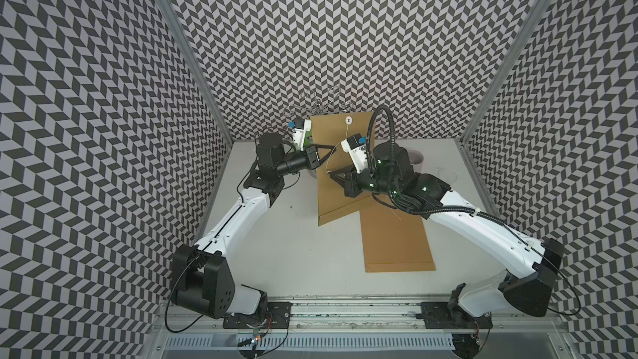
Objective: Close the mouth of the file bag
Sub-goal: Close the file bag.
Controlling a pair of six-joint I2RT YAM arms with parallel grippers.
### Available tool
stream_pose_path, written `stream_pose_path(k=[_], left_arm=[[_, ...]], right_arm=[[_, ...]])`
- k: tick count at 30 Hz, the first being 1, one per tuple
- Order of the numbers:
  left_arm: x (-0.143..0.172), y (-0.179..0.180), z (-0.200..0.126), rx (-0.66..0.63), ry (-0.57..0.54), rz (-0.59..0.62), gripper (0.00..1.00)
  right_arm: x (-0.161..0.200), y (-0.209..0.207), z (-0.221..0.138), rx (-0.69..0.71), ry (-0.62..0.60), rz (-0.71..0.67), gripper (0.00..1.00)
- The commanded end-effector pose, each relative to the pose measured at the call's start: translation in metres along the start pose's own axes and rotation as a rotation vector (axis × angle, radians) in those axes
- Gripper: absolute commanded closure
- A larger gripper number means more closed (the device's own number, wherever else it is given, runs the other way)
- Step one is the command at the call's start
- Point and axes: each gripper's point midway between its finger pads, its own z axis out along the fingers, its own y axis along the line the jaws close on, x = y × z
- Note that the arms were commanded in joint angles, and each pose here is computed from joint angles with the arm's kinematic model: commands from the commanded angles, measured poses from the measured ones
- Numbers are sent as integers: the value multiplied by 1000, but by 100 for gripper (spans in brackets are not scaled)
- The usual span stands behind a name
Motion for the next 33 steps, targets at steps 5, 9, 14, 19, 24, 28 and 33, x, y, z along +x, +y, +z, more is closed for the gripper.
stream_pose_path(k=[5, 9, 14, 19, 24, 28, 33], left_arm=[[-18, -30, -9, 44, -23, 69, 100], [-20, -35, -10, 57, -22, 75, 100], [-23, -40, -12, 69, -31, 85, 100], [-27, -42, -14, 68, -38, 92, 100], [-30, -42, -15, 69, -40, 96, 100], [-33, -46, -16, 74, -44, 102, 100], [-38, -51, -18, 83, -50, 112, 100]], right_arm=[[-7, -7, -8, -40, -53, 46, 100], [-2, -16, -9, -25, -37, 56, 100], [3, -32, -12, -8, -31, 88, 100], [9, -40, -12, 10, -22, 101, 100], [7, -47, -14, 27, -29, 108, 100], [10, -52, -14, 45, -23, 116, 100], [13, -66, -18, 77, -30, 132, 100]])
